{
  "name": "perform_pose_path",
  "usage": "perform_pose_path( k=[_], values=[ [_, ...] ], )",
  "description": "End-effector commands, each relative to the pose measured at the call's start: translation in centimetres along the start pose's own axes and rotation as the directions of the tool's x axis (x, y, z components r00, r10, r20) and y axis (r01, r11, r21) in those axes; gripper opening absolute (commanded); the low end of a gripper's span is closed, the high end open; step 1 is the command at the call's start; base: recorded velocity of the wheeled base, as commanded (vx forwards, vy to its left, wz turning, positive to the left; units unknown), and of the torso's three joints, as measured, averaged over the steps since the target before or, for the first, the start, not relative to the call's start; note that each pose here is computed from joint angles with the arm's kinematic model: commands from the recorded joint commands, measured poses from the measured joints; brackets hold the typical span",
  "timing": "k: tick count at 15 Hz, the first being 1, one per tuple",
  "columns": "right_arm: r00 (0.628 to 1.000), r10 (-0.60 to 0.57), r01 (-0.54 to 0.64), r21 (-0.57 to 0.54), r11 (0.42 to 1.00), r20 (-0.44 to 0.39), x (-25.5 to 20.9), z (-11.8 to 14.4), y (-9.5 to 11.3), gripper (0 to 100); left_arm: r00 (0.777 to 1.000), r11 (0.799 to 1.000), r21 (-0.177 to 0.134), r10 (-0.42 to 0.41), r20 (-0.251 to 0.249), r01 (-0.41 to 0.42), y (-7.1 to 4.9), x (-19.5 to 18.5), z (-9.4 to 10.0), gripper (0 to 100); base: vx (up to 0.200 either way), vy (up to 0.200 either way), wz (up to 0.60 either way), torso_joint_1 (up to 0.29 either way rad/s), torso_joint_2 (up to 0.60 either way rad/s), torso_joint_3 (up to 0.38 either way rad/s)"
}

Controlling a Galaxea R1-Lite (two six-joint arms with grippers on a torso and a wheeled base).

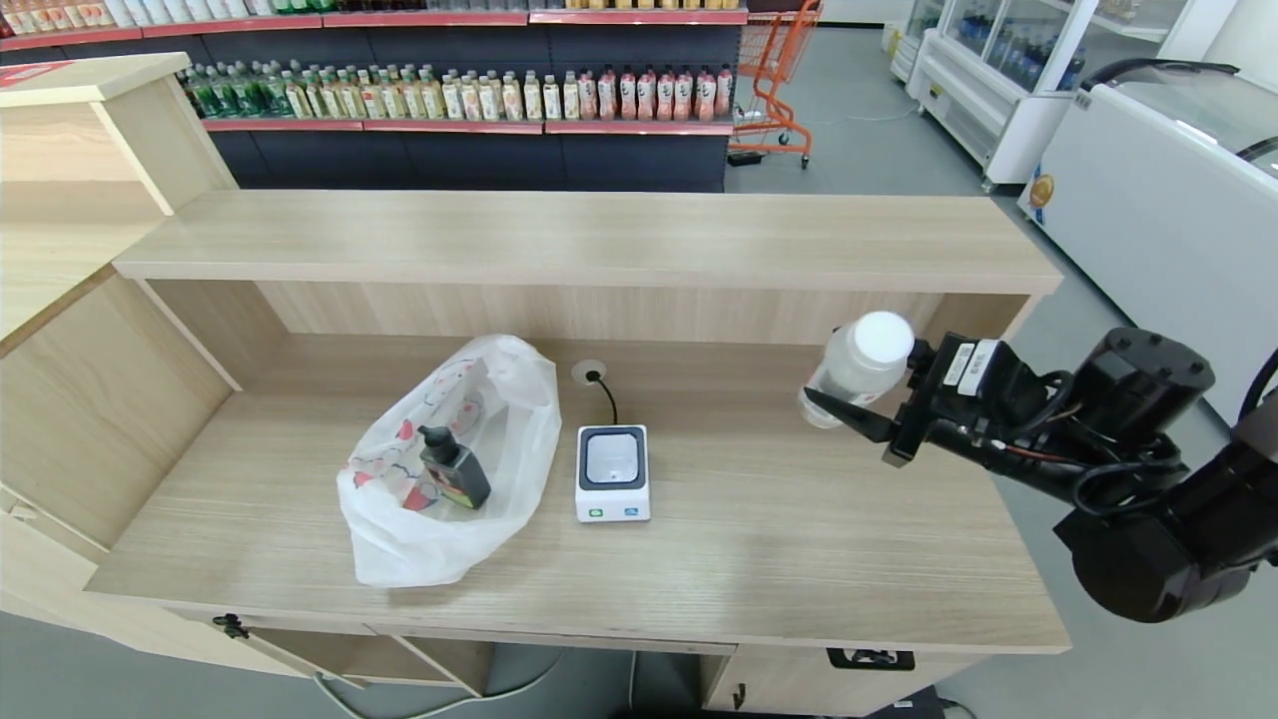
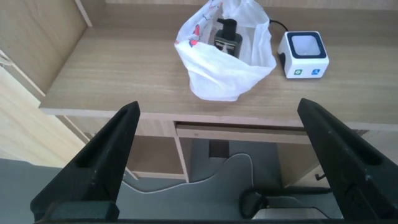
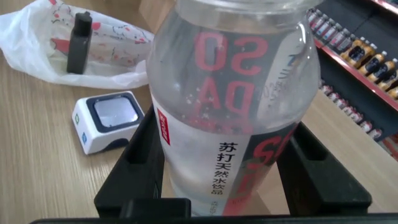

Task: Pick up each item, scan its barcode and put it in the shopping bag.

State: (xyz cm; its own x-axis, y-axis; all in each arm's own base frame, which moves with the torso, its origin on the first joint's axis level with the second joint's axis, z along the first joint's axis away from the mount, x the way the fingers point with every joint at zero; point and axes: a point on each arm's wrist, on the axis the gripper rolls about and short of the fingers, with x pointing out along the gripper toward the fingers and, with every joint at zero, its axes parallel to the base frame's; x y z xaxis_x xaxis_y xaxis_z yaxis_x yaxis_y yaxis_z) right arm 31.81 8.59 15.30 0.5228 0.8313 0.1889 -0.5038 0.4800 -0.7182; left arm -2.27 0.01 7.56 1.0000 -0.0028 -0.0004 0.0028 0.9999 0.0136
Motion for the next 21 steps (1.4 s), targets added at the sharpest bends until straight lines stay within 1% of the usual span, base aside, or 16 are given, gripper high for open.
perform_pose_path(
  k=[1,2,5,7,8,10,15,16,18,20,21],
  values=[
    [0.999,0.024,-0.024,0.000,1.000,0.026,1.6,-1.6,0.0,0,1.000,1.000,0.000,0.000,0.000,0.000,0.0,0.0,0.0,100,0.000,0.200,0.00,0.002,0.00,-0.002],
    [0.999,0.028,-0.028,-0.001,1.000,0.033,1.8,-1.8,0.1,0,1.000,1.000,0.000,0.001,0.000,-0.001,0.0,0.0,0.0,100,0.000,0.200,0.00,0.002,0.00,0.007],
    [0.995,0.061,-0.063,0.027,0.998,0.075,4.1,-2.3,1.2,0,1.000,1.000,-0.001,0.001,0.000,-0.001,0.0,0.0,0.0,100,0.000,0.200,0.00,0.004,0.00,-0.001],
    [0.993,0.076,-0.079,0.031,0.996,0.088,4.7,-2.5,1.7,0,1.000,1.000,-0.001,0.001,0.000,-0.001,0.0,0.0,0.0,100,0.000,0.000,0.00,0.000,0.00,0.000],
    [0.990,0.097,-0.101,0.032,0.994,0.106,5.4,-2.8,2.1,0,1.000,1.000,-0.004,0.000,0.000,0.000,0.0,0.0,0.0,100,0.000,0.000,0.00,0.000,0.00,0.000],
    [0.986,0.116,-0.120,0.030,0.992,0.121,5.8,-3.4,2.3,0,1.000,1.000,-0.004,0.000,0.000,0.000,0.0,0.0,0.0,100,0.000,0.000,0.00,0.000,0.00,0.000],
    [0.980,0.162,-0.169,0.054,0.984,0.118,6.0,-5.1,3.6,0,1.000,1.000,-0.004,0.000,0.000,0.000,0.0,0.0,0.0,100,0.000,0.000,0.00,0.000,0.00,0.000],
    [0.973,0.187,-0.195,0.054,0.979,0.133,6.3,-5.7,3.9,0,1.000,1.000,-0.004,0.000,0.000,0.000,0.0,0.0,0.0,100,0.000,0.000,0.00,0.000,0.00,0.000],
    [0.968,0.203,-0.212,0.043,0.976,0.148,6.8,-6.8,4.0,0,1.000,1.000,-0.004,0.000,0.000,0.000,0.0,0.0,0.0,100,0.000,0.000,0.00,0.000,0.00,0.000],
    [0.965,0.204,-0.209,0.013,0.978,0.165,7.7,-8.7,3.9,0,1.000,1.000,-0.004,0.000,0.000,0.000,0.0,0.0,0.0,100,0.000,0.000,0.00,0.000,0.00,0.000],
    [0.964,0.199,-0.202,-0.001,0.979,0.176,8.2,-8.9,3.8,0,1.000,1.000,-0.004,0.000,0.000,0.000,0.0,0.0,0.0,100,0.000,0.000,0.00,0.000,0.00,0.000]
  ],
)
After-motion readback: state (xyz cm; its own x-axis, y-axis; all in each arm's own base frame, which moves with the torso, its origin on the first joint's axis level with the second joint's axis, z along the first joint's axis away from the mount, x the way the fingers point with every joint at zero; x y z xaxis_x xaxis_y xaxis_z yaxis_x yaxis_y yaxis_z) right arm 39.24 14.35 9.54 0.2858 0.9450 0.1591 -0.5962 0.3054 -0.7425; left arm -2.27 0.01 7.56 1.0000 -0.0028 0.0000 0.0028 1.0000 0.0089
